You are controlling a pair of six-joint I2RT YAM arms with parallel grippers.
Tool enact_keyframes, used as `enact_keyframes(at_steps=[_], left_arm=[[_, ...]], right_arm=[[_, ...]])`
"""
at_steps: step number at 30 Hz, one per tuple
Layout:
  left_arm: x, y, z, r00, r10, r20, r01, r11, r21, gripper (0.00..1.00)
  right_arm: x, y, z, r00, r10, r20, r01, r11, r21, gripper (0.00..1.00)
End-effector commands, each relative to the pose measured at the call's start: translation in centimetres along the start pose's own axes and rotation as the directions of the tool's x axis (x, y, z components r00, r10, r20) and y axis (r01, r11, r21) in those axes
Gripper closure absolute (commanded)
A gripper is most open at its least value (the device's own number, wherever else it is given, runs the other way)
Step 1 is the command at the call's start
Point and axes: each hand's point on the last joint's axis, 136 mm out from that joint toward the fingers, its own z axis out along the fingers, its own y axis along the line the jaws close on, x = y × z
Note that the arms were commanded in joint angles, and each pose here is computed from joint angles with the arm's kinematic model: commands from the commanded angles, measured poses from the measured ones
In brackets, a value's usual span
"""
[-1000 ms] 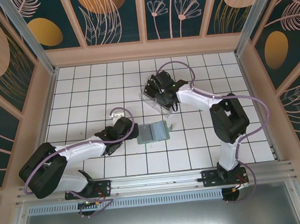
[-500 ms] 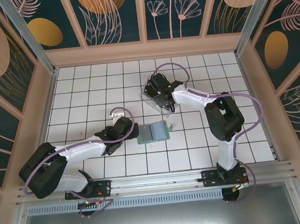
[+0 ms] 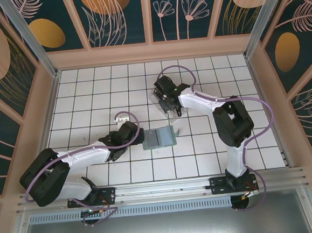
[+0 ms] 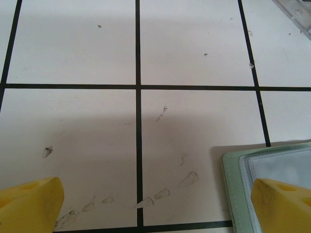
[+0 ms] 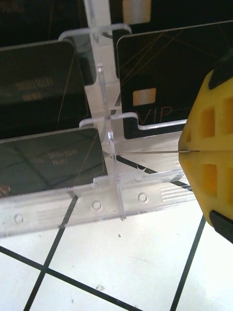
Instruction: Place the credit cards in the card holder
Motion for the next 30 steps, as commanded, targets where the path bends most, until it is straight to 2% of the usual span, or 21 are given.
enact_keyframes(at_steps=[1, 7, 13, 20, 24, 30], left_arm=[[-0.5, -0.4, 0.1, 1.000, 0.014, 0.004, -0.014, 1.000, 0.000, 0.02], [-0.5, -0.5, 0.1, 1.000, 0.029, 0.000, -0.029, 1.000, 0.003, 0.01], [-0.4, -1.1, 0.3, 0.998, 0.064, -0.019, -0.063, 0.998, 0.018, 0.02], [0.0, -2.1, 0.4, 0.994, 0.100, -0.049, -0.097, 0.993, 0.070, 0.02], [0.6, -3.1, 0.4, 0.991, 0.109, -0.078, -0.099, 0.988, 0.121, 0.01], [1.2, -3.2, 0.4, 0.988, 0.121, -0.094, -0.111, 0.988, 0.109, 0.01]], right_arm=[[-0.9, 0.4, -0.9, 1.000, -0.023, 0.010, 0.023, 1.000, -0.020, 0.98], [-2.3, 0.5, -2.4, 0.999, -0.024, 0.047, 0.025, 0.999, -0.035, 1.00], [-5.1, 1.4, -6.9, 0.987, 0.006, 0.159, 0.007, 0.997, -0.080, 1.00], [-5.3, 3.1, -10.1, 0.970, 0.074, 0.234, -0.036, 0.986, -0.160, 1.00], [-4.5, 4.1, -11.8, 0.937, 0.193, 0.290, -0.110, 0.954, -0.278, 1.00], [-1.6, 5.8, -13.5, 0.852, 0.417, 0.317, -0.210, 0.827, -0.522, 1.00]])
